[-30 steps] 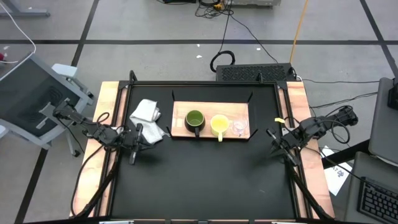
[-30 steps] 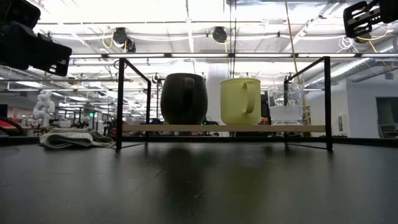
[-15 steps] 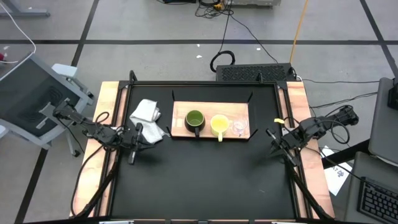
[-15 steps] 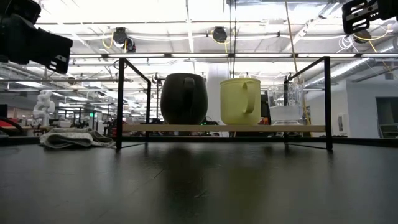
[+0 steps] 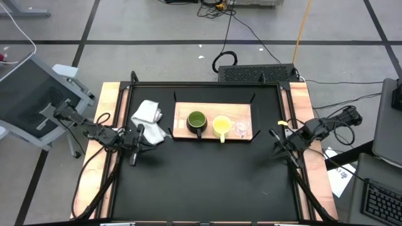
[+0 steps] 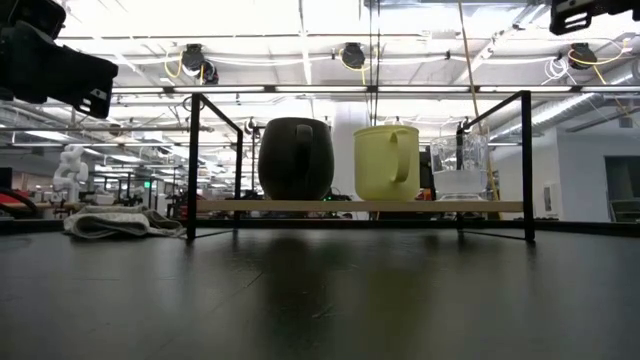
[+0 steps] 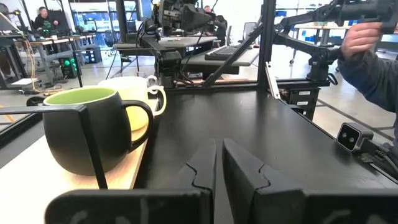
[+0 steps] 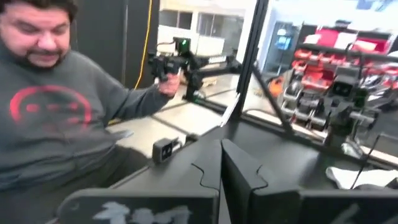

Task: Stack small to large cups/mugs on shelf
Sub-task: Return to Home Position

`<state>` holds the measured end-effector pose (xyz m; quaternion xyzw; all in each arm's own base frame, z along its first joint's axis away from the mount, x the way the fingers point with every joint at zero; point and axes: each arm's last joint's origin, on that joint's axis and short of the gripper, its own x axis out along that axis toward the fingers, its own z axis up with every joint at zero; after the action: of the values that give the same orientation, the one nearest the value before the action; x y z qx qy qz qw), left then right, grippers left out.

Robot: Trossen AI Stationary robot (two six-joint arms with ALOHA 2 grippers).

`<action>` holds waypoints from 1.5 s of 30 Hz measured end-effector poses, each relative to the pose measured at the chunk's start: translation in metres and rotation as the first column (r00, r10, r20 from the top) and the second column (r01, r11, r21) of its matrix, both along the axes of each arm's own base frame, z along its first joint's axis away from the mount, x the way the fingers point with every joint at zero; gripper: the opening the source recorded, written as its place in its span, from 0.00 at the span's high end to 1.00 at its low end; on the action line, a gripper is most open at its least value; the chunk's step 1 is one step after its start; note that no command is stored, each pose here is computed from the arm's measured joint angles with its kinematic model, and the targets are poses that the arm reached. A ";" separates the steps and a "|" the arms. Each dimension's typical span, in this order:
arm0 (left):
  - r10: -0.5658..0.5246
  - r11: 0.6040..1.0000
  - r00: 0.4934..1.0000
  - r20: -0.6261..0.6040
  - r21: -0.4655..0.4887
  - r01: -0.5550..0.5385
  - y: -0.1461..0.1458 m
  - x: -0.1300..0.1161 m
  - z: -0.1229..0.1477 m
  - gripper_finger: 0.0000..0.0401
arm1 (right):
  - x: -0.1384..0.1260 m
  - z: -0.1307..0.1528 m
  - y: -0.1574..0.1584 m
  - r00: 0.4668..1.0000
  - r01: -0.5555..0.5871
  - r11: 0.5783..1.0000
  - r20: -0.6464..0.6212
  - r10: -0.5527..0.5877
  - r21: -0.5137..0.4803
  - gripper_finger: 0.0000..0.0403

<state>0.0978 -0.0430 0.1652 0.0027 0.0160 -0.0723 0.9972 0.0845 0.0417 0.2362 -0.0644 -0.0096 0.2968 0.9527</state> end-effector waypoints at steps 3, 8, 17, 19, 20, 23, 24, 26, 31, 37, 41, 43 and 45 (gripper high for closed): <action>0.000 1.000 1.000 0.000 0.000 0.000 0.000 0.000 0.000 0.92 | 0.004 -0.003 0.000 0.998 0.043 0.999 0.038 -0.043 0.005 1.00; -0.002 1.000 1.000 0.000 0.000 0.002 0.000 0.000 0.000 0.92 | 0.010 -0.019 0.002 0.994 0.080 0.997 0.082 -0.078 -0.018 1.00; -0.003 1.000 1.000 0.000 0.001 0.003 0.000 0.000 0.000 0.92 | 0.013 -0.036 0.003 0.986 0.056 0.982 0.147 -0.083 0.180 1.00; -0.003 1.000 1.000 0.000 0.001 0.003 0.000 0.000 0.000 0.92 | 0.013 -0.035 0.003 0.988 0.050 0.976 0.133 -0.080 0.211 1.00; -0.003 1.000 1.000 0.000 0.001 0.003 0.000 0.000 0.000 0.92 | 0.013 -0.034 0.003 0.989 0.050 0.975 0.127 -0.079 0.215 1.00; -0.003 1.000 1.000 0.001 0.005 0.003 0.000 0.000 0.000 0.92 | 0.013 -0.034 0.003 0.988 0.052 0.978 0.130 -0.079 0.200 1.00; -0.003 1.000 1.000 0.001 0.007 0.003 0.000 0.000 0.000 0.92 | 0.013 -0.035 0.003 0.988 0.053 0.979 0.129 -0.080 0.197 1.00; -0.002 1.000 1.000 0.001 0.006 0.002 0.000 0.000 0.000 0.92 | 0.013 -0.035 0.003 0.989 0.054 0.980 0.126 -0.079 0.194 1.00; 0.000 1.000 1.000 -0.003 -0.022 0.000 0.000 0.000 0.000 0.92 | 0.013 -0.037 0.003 0.989 0.055 0.984 0.126 -0.077 0.167 1.00; 0.001 0.999 1.000 -0.005 -0.035 -0.002 0.000 0.000 0.000 0.92 | 0.013 -0.040 0.003 0.991 0.062 0.990 0.109 -0.076 0.125 1.00; 0.002 1.000 1.000 -0.010 -0.023 -0.002 0.000 0.000 -0.001 0.92 | 0.014 -0.044 0.003 0.994 0.066 0.992 0.075 -0.074 0.111 1.00; 0.002 1.000 1.000 -0.018 -0.017 -0.002 0.000 0.000 -0.002 0.92 | 0.014 -0.045 0.004 0.995 0.067 0.992 0.065 -0.074 0.106 1.00; 0.001 1.000 1.000 -0.022 -0.008 -0.002 0.000 0.000 -0.002 0.92 | 0.014 -0.044 0.004 0.996 0.066 0.990 0.059 -0.073 0.123 1.00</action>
<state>0.0977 -0.0430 0.1631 -0.0019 0.0267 -0.0716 0.9971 0.0984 0.0452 0.1919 -0.0163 -0.0555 0.2601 0.9638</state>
